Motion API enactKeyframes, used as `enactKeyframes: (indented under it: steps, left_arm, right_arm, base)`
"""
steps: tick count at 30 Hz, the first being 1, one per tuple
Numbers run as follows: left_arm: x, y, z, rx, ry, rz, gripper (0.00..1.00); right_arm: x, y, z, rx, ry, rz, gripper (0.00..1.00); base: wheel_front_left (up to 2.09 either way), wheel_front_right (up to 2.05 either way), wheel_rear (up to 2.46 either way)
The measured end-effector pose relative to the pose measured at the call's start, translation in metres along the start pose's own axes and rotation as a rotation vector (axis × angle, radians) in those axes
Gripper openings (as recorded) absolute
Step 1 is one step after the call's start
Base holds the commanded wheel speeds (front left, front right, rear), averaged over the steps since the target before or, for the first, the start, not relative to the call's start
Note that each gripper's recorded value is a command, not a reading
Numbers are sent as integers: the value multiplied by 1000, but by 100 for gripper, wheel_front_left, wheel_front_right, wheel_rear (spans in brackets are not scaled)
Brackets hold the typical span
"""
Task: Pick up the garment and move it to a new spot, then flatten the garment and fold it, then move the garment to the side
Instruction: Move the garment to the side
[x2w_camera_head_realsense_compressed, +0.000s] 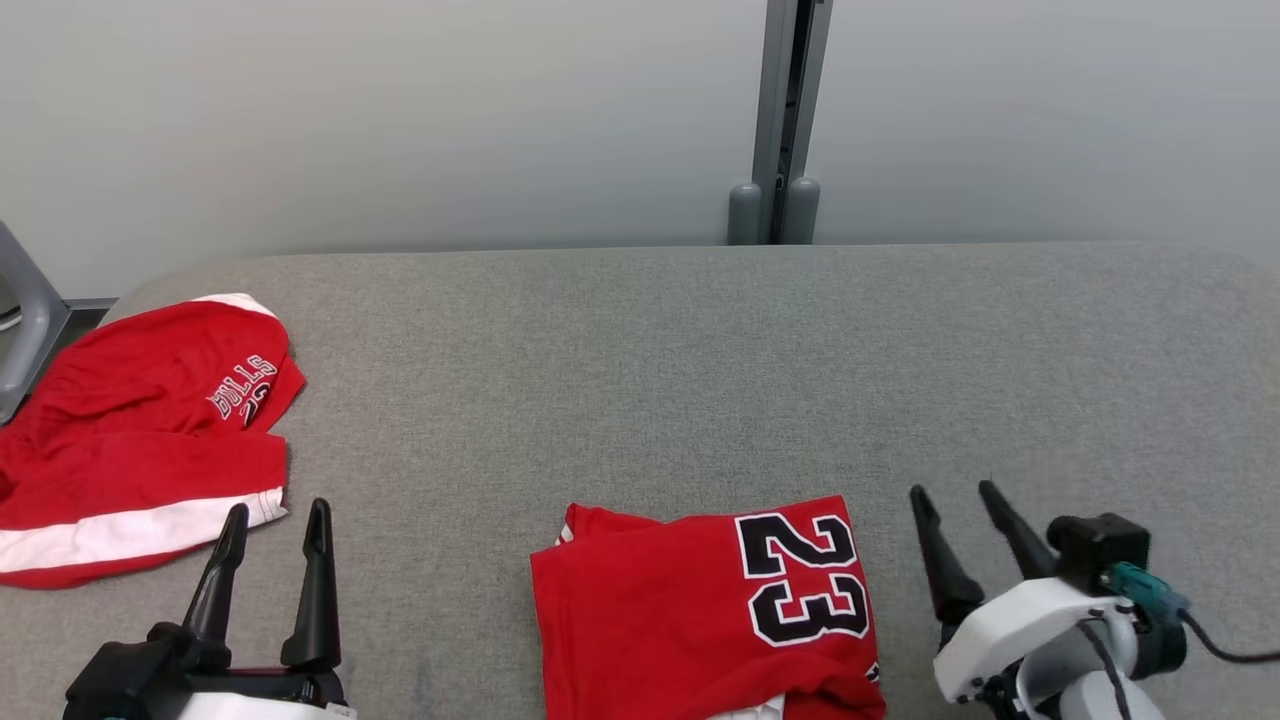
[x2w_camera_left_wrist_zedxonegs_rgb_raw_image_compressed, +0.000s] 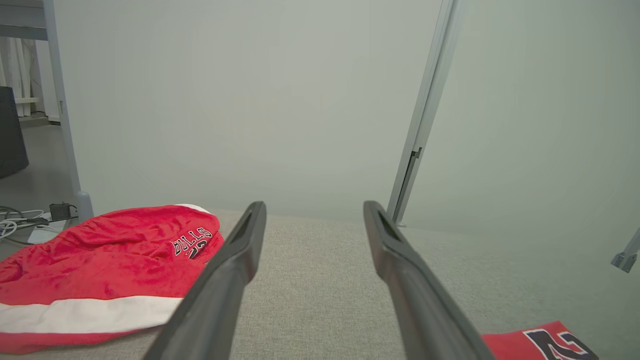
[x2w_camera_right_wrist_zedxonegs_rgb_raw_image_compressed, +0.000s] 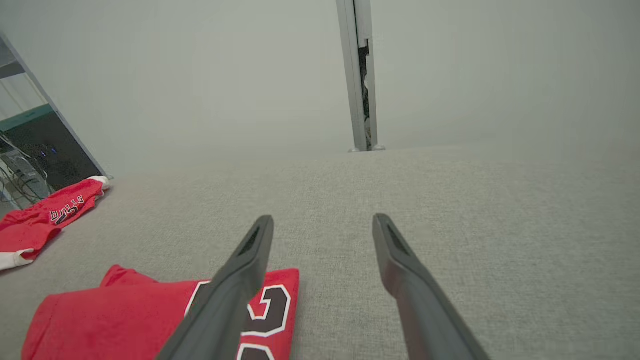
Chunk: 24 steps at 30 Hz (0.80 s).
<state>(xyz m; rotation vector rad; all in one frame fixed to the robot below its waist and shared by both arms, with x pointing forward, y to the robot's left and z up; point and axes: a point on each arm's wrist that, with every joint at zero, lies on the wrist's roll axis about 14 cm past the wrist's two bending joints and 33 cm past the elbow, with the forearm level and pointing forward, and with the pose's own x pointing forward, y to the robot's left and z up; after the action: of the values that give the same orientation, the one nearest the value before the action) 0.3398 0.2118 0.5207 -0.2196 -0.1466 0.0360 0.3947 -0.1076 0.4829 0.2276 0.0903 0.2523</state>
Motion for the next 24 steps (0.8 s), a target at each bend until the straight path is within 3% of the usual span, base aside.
enactKeyframes:
  steps: [4,11,16,20,21,22,23,24]
  left_arm:
    - [0,0,-1,-1,3,1,100]
    - [-7,10,-1,2,8,30,100]
    - [-12,18,0,0,5,57,100]
    - [-16,23,1,2,3,75,100]
    - [-17,24,1,4,4,77,100]
    - [-17,25,1,4,4,80,100]
    - [-17,25,1,4,5,81,100]
    - [-17,26,1,4,5,82,100]
  right_arm:
    - [1,14,-50,44,254,39,100]
    - [2,24,-93,120,542,57,100]
    - [-2,20,-111,184,673,33,100]
    - [0,27,-114,226,702,51,100]
    - [0,30,-115,234,706,58,85]
    - [0,33,-115,240,707,67,45]
    - [1,37,-115,242,708,79,38]
    - [1,40,-115,248,705,88,0]
  base:
    - [0,0,0]
    - [0,0,0]
    - [0,0,0]
    - [0,0,0]
    - [0,0,0]
    - [0,0,0]
    - [0,0,0]
    - [0,0,0]
